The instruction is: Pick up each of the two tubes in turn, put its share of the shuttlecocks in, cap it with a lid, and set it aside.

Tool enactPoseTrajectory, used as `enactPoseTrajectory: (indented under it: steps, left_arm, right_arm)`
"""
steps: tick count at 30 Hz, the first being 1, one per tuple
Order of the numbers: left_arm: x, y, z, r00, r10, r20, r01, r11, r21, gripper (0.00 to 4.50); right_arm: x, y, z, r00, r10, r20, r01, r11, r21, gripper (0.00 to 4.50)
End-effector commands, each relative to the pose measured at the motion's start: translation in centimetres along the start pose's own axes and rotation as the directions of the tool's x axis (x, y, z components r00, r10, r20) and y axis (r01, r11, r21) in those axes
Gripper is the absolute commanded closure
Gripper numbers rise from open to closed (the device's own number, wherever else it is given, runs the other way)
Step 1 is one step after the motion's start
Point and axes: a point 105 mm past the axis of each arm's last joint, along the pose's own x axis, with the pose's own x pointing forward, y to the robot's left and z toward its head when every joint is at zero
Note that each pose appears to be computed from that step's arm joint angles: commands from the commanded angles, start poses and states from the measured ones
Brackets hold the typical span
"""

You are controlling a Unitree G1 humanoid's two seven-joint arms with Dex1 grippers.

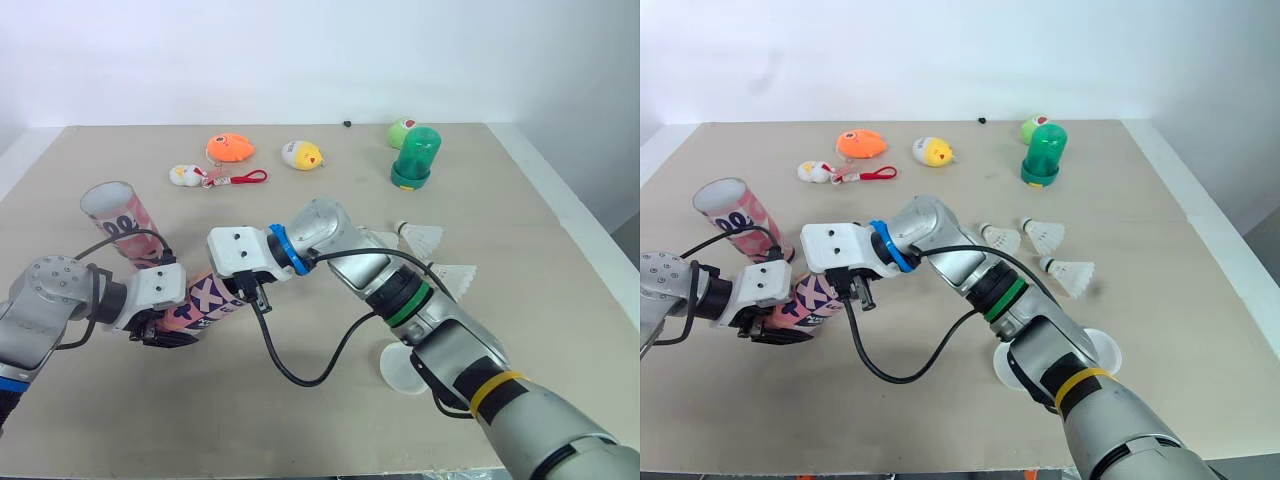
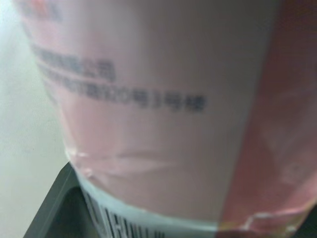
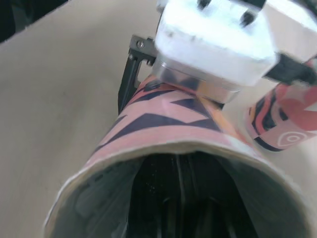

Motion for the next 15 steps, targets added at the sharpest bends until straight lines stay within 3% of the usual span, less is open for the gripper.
enactPoseTrajectory:
  steps: [1, 9, 15]
  left_arm:
    - [0.6, -0.4, 0.3, 1.000, -0.012, 0.006, 0.012, 1.000, 0.004, 1.43]
    - [0.6, -0.3, 1.2, 0.998, 0.010, 0.064, -0.012, 1.000, 0.022, 1.43]
    - [-0.1, 0.4, 5.4, 0.960, 0.041, 0.277, -0.048, 0.999, 0.021, 1.43]
  right_arm:
    - [0.1, -0.2, 2.5, 0.998, 0.011, 0.058, -0.006, 0.996, -0.089, 4.35]
    - [-7.1, -0.2, 3.7, 0.991, -0.053, 0.122, 0.060, 0.997, -0.049, 4.35]
    - [-13.1, 1.4, 2.8, 0.984, -0.148, 0.099, 0.144, 0.988, 0.053, 4.35]
